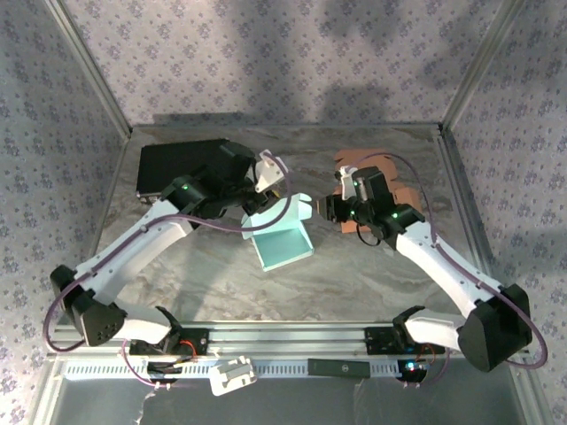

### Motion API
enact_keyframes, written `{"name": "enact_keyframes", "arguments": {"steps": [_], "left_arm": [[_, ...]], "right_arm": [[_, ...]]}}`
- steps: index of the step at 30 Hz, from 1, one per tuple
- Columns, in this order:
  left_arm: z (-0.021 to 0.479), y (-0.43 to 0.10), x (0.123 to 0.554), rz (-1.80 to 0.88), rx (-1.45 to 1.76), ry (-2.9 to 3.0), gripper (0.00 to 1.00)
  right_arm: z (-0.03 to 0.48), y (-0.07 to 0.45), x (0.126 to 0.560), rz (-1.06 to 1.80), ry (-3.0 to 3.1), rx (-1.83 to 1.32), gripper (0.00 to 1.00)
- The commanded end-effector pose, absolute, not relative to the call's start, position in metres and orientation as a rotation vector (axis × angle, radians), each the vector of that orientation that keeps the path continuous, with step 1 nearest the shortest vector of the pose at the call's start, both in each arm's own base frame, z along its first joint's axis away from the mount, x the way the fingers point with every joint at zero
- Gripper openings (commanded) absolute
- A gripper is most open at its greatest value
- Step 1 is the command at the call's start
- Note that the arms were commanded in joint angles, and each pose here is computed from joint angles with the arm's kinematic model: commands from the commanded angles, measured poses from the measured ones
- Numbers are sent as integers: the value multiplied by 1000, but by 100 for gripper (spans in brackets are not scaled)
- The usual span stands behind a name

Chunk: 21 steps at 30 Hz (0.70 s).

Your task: Fold the paper box

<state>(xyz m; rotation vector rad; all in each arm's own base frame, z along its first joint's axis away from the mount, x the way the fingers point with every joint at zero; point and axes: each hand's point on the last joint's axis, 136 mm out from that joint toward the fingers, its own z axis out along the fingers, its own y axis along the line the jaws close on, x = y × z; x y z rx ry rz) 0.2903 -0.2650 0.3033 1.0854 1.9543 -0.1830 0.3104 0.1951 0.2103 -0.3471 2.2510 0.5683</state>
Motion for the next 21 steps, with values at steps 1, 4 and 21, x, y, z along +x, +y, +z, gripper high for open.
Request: {"name": "enact_keyframes", "arguments": {"steps": [1, 4, 21], "left_arm": [[323, -245, 282, -296, 786, 2083, 59], [301, -227, 273, -319, 627, 2209, 58], [154, -174, 250, -342, 333, 2585, 54]], "right_arm": [[229, 190, 315, 551, 2165, -367, 58], [236, 184, 321, 542, 2149, -343, 61], [188, 212, 317, 601, 1951, -814, 59]]}}
